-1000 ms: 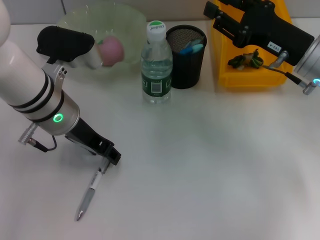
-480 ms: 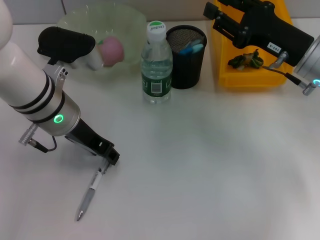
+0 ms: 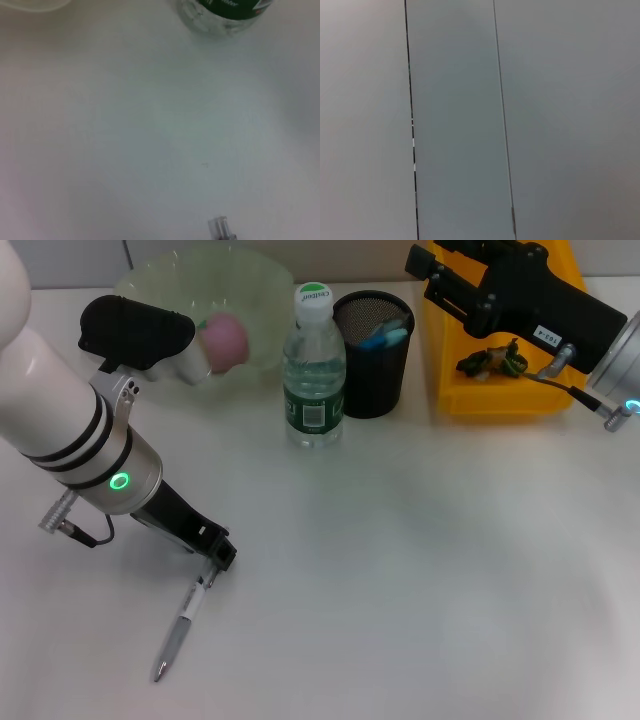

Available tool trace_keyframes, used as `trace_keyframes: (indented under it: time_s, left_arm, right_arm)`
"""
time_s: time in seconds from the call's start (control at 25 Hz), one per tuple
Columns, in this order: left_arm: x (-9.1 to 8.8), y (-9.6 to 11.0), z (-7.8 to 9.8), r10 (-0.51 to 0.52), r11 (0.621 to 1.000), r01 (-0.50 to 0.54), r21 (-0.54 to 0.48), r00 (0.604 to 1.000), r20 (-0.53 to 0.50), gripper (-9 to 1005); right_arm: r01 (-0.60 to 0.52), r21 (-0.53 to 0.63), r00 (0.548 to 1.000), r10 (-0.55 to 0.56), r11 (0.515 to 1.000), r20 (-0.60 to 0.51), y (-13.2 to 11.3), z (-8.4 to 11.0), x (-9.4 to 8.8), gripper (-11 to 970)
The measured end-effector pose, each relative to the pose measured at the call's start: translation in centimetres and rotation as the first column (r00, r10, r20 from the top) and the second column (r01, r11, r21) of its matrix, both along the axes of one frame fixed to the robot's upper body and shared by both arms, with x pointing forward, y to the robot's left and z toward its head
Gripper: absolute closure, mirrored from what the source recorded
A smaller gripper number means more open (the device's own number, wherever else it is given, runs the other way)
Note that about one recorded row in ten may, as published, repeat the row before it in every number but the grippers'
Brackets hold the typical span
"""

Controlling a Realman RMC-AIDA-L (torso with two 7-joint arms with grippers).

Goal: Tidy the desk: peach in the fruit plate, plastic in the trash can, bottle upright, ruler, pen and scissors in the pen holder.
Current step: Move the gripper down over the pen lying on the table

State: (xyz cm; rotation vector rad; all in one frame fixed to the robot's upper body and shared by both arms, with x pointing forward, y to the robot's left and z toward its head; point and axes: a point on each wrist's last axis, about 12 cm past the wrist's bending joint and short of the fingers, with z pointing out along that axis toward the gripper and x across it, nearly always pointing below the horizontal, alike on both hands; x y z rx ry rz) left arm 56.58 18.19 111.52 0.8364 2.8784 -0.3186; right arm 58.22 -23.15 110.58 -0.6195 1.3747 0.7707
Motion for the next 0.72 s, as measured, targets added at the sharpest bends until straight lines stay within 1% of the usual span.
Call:
trace_keyframes:
  time_s: [0.2, 0.4, 0.64, 0.72]
  left_arm:
    - [-0.06, -0.28, -0.01, -0.015, 1.000, 0.015, 0.007, 1.000, 0.003, 558]
    - [-0.18, -0.84, 0.28, -0.036, 0.999, 0.036, 0.006, 0.999, 0.006, 561]
    - [-0.04, -0.91, 0.55, -0.037, 0.999, 0.037, 0.002, 0.999, 0.013, 565]
    - [0.06, -0.92, 0.64, -0.038, 0.999, 0.038, 0.006, 0.999, 0.018, 583]
  right_arm:
    - [0.000, 0.000, 1.000, 0.000, 1.000, -0.001, 0.00, -0.02, -0.01, 476]
    - [0.002, -0.001, 1.000, -0.002, 1.000, 0.002, 0.01, 0.08, 0.08, 476]
    - [0.001, -0.001, 1.000, -0.001, 1.000, 0.007, 0.15, 0.27, 0.28, 476]
    - [0.004, 0.005, 1.000, -0.004, 1.000, 0.008, 0.17, 0.36, 0.38, 476]
